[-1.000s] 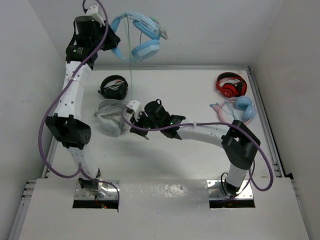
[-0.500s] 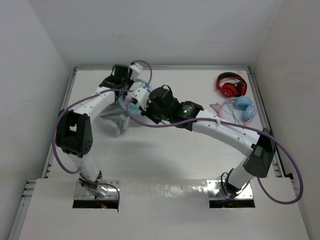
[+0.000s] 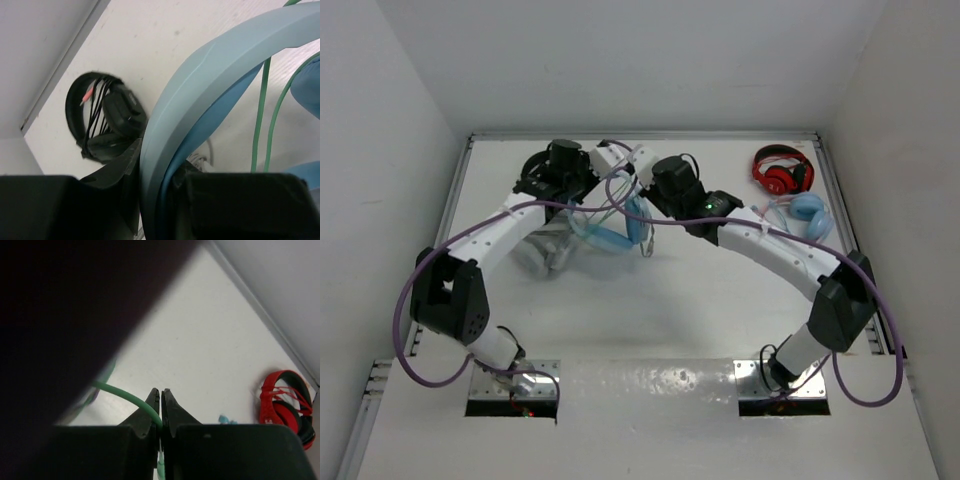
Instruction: Wrap the headphones
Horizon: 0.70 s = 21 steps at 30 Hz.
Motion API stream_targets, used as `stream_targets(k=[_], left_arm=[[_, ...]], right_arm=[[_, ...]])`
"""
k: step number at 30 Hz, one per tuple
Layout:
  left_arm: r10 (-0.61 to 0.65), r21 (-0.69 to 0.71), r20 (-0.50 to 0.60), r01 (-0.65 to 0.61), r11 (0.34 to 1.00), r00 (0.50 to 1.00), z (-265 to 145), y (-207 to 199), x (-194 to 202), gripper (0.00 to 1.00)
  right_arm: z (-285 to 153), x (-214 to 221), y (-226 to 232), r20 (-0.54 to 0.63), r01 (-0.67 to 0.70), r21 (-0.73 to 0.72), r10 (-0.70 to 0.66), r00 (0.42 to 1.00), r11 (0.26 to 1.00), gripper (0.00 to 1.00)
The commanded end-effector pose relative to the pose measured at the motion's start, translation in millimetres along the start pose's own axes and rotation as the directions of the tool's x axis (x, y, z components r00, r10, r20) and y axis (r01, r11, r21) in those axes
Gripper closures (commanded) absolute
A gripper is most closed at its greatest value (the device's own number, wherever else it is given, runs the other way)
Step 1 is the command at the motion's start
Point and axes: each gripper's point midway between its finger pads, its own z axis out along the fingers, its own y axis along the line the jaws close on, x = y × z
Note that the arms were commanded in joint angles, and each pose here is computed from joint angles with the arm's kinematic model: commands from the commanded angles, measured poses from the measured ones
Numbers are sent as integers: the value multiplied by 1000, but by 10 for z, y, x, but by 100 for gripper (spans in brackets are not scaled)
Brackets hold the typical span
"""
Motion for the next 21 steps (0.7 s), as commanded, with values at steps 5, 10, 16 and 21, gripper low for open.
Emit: stream_targets(k=[5, 10, 16, 21], left_arm=[[49, 193, 187, -86, 977, 981, -333, -262, -652, 100], [22, 304, 214, -88, 949, 977, -431, -446, -732, 100], [-93, 384, 249, -10, 923, 964, -747, -430, -1097, 100], [-169, 444, 236, 49, 895, 957, -999, -471, -1208, 100]], right_arm=[[-102, -415, -882, 216, -165, 170, 127, 968, 972, 100], [52, -402, -971, 265, -246, 54, 224, 938, 968, 100], [67, -414, -1022, 346, -343, -58, 341, 874, 938, 100], [-9, -490, -825, 432, -344, -184, 390, 813, 921, 95]])
